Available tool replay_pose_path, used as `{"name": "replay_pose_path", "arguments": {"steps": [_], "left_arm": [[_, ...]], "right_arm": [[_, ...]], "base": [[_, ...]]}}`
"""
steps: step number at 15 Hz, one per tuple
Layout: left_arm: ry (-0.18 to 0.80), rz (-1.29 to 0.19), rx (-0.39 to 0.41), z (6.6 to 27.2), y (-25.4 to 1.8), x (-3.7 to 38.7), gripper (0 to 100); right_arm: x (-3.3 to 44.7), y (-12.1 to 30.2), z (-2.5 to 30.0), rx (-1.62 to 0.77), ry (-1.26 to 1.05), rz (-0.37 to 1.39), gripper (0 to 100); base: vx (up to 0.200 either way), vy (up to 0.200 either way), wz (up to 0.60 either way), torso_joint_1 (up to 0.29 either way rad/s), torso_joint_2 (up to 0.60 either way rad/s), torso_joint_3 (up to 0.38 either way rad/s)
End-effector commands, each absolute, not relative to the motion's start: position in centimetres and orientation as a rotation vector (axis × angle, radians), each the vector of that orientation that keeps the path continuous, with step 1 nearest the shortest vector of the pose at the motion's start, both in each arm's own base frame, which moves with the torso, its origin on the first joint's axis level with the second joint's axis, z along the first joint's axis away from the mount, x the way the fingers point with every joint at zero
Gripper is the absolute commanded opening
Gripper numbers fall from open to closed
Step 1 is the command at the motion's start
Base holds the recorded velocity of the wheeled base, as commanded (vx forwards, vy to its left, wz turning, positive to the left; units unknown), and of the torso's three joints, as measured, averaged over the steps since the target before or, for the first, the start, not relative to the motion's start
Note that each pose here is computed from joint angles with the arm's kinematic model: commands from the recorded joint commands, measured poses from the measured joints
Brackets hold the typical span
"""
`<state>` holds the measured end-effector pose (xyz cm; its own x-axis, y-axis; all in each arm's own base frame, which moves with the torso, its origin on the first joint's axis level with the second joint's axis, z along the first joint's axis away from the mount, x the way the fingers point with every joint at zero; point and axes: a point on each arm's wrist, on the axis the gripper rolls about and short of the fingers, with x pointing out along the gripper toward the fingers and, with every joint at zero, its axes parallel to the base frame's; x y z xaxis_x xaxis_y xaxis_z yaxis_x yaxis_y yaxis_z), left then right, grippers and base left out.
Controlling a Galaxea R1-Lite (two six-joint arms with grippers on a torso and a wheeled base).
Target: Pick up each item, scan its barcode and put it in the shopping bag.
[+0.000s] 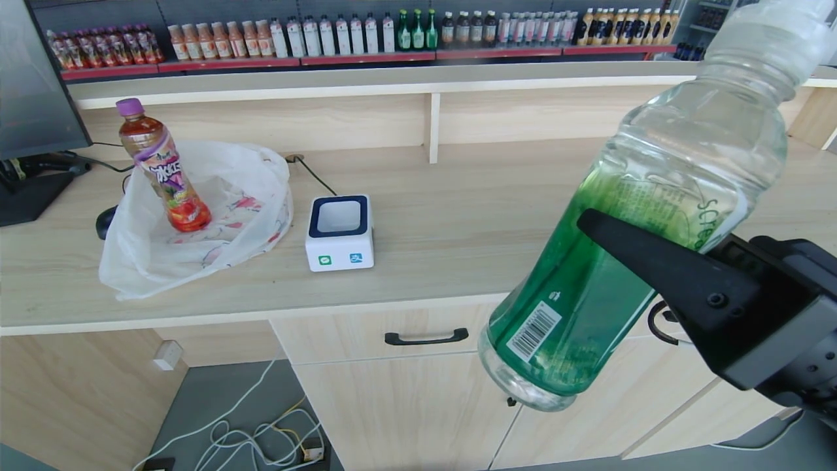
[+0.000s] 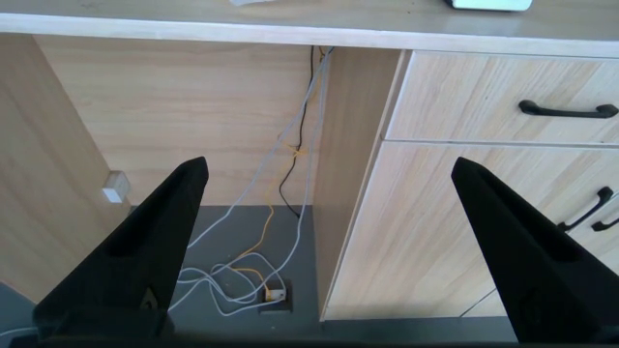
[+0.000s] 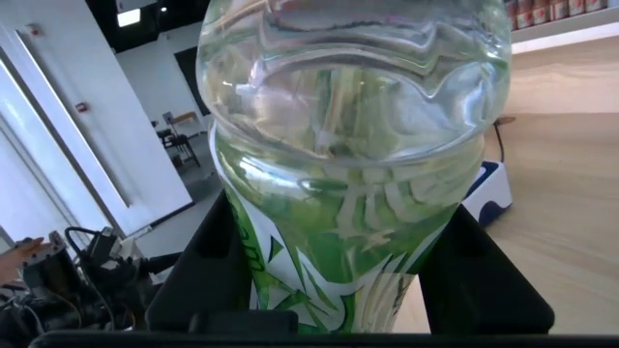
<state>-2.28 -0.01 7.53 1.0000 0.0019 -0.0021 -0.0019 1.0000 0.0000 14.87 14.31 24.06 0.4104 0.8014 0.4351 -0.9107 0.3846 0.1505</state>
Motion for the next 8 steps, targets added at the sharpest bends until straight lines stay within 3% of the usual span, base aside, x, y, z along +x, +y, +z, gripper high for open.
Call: {"name": "replay_pose_path", "arguments": {"steps": [1,8], "left_arm": [[0.002,0.003,0.000,7.53,-0.01,-2.28,100],[0.002,0.003,0.000,7.53,-0.01,-2.28,100]], "right_arm": [[14.81,14.36,24.04,0.396,-0.312,1.117,0],[14.39,14.70,23.81,0.398,-0.299,1.141,0]], "base": [[0.000,0.000,0.00,0.000,0.00,0.000],[0.000,0.000,0.00,0.000,0.00,0.000]]}}
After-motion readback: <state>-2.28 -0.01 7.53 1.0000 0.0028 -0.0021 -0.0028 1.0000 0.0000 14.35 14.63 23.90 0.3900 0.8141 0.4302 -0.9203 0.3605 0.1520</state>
